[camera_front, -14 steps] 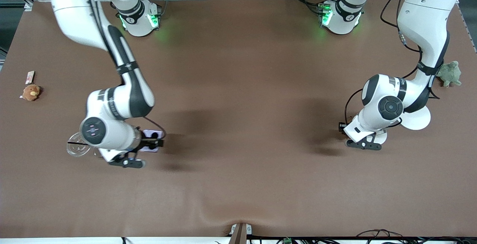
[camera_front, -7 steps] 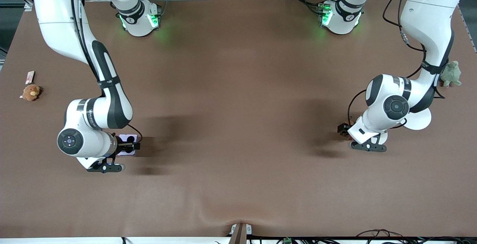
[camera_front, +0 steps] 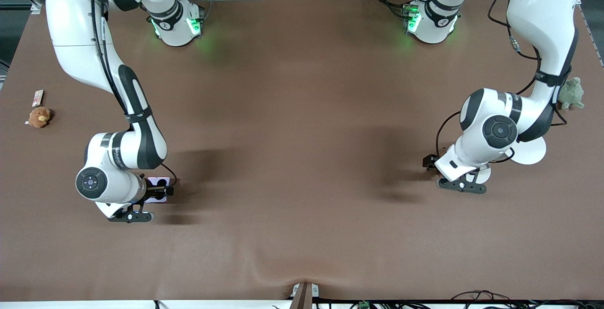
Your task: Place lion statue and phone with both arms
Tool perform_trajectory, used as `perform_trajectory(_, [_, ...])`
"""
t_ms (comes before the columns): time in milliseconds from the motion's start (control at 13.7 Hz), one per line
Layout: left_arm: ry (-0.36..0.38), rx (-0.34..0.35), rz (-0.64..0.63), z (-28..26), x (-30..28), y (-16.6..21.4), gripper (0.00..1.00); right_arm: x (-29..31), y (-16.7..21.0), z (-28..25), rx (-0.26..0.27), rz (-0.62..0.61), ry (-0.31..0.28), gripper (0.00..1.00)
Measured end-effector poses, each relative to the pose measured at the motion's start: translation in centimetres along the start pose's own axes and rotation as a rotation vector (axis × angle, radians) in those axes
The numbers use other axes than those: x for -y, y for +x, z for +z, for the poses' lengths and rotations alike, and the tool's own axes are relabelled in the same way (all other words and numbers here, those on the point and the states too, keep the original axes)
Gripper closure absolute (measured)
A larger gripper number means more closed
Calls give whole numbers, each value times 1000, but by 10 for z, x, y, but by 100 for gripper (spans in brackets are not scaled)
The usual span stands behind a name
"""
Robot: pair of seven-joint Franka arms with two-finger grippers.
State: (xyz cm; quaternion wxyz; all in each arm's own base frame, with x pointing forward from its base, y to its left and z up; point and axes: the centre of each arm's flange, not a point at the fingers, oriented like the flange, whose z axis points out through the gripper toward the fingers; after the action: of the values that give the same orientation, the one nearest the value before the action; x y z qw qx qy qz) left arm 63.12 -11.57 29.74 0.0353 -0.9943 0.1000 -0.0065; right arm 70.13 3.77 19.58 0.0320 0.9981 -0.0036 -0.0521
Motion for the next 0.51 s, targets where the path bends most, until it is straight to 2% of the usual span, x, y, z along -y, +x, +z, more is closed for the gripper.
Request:
perform_trajectory(365, [56, 33, -10, -152, -6, 17, 0, -7, -1, 13, 16, 10, -1, 15])
perform_trajectory(510, [61, 25, -21, -204, -6, 17, 0, -12, -1, 17, 20, 16, -2, 15])
